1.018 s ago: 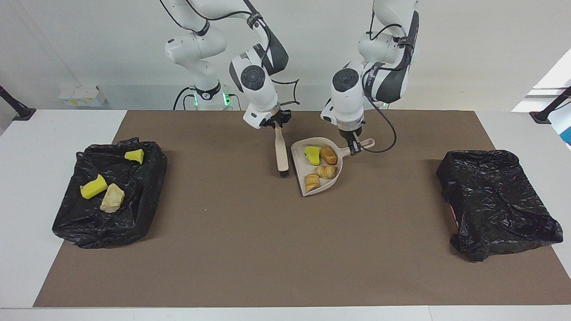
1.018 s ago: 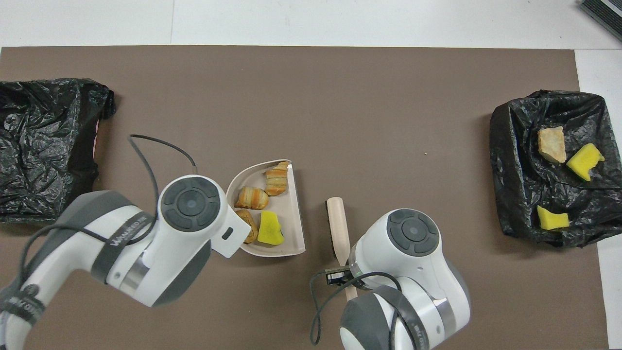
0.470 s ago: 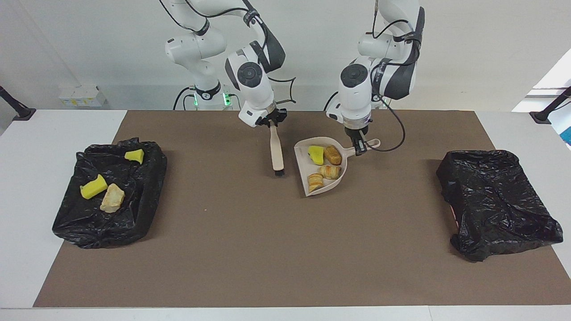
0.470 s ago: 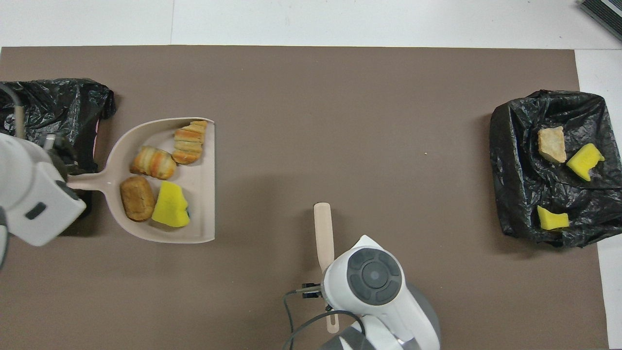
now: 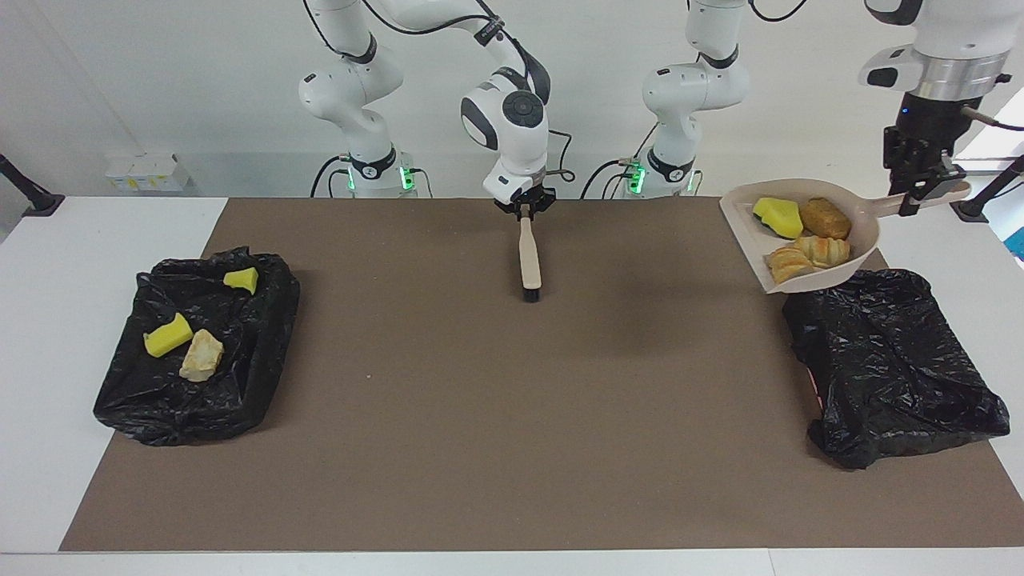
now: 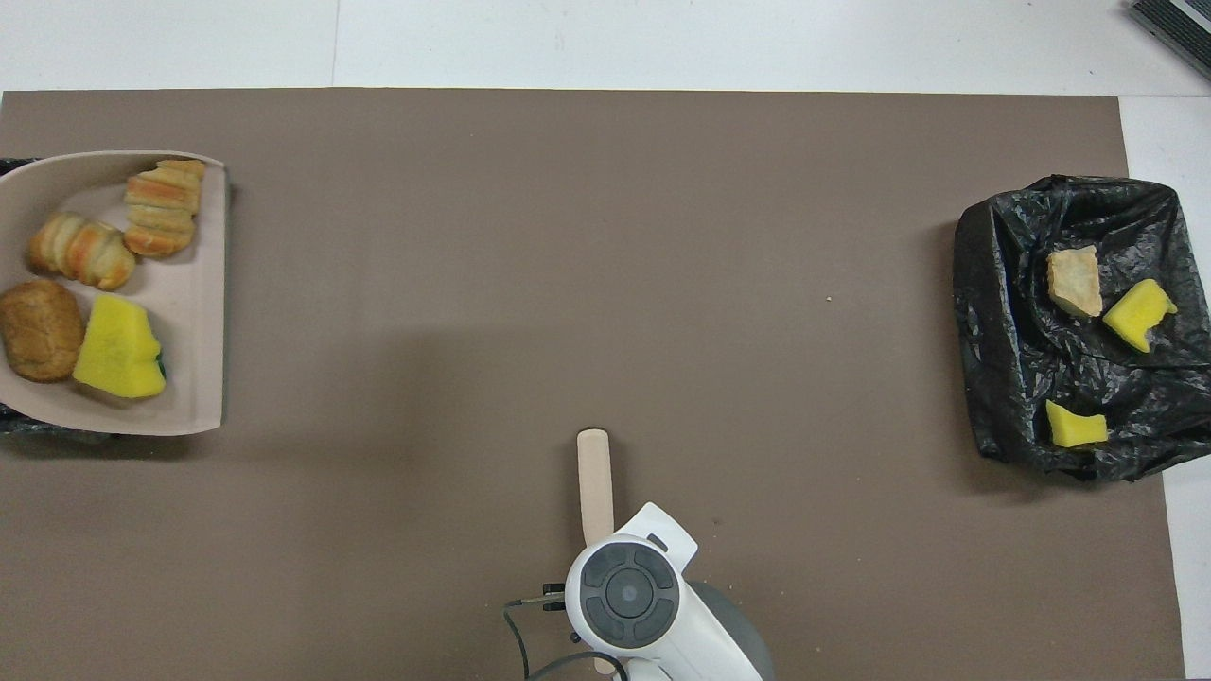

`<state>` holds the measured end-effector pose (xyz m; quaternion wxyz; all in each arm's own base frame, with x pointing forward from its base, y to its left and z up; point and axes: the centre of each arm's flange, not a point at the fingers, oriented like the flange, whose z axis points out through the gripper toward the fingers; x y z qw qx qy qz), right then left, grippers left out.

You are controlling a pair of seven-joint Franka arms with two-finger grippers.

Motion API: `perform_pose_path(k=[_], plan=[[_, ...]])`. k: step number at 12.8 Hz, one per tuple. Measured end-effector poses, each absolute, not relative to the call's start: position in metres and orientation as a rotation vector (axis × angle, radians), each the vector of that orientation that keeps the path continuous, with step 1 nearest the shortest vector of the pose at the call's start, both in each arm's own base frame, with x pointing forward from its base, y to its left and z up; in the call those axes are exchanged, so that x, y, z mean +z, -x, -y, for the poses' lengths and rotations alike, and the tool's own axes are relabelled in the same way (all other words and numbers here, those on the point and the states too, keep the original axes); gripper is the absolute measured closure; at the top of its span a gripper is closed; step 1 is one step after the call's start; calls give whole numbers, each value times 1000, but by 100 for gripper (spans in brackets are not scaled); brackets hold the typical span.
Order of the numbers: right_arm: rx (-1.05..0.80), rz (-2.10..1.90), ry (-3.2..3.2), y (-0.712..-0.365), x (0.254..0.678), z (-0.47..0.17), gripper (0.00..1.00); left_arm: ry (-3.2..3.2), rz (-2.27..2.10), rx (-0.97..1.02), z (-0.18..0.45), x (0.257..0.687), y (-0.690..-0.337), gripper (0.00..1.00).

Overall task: Sweep and dump trash in bin
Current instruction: 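Tip the dustpan over the black bag while the right gripper sets down the brush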

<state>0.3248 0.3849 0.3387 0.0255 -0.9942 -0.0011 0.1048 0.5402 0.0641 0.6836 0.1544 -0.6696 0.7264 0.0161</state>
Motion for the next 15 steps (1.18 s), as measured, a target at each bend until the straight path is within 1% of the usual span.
perform_pose_path(k=[2,5,6,9,11,15], plan=[[342,-21,3076,-336,355,-380,42,1953,-2076,92,-98,688,-552,69],[365,-57,3093,-369,406,-362,5,2030,-2005,129,-167,690,-560,69],[363,-62,3097,-381,423,-354,0,2029,-1984,162,-185,690,-560,69],[356,-18,3103,-423,472,-317,0,1986,-1915,246,-211,692,-567,69],[286,40,3137,-452,501,-282,0,1949,-1853,298,-230,696,-568,69],[207,189,3105,-504,559,-186,0,1792,-1757,390,-239,712,-575,69]])
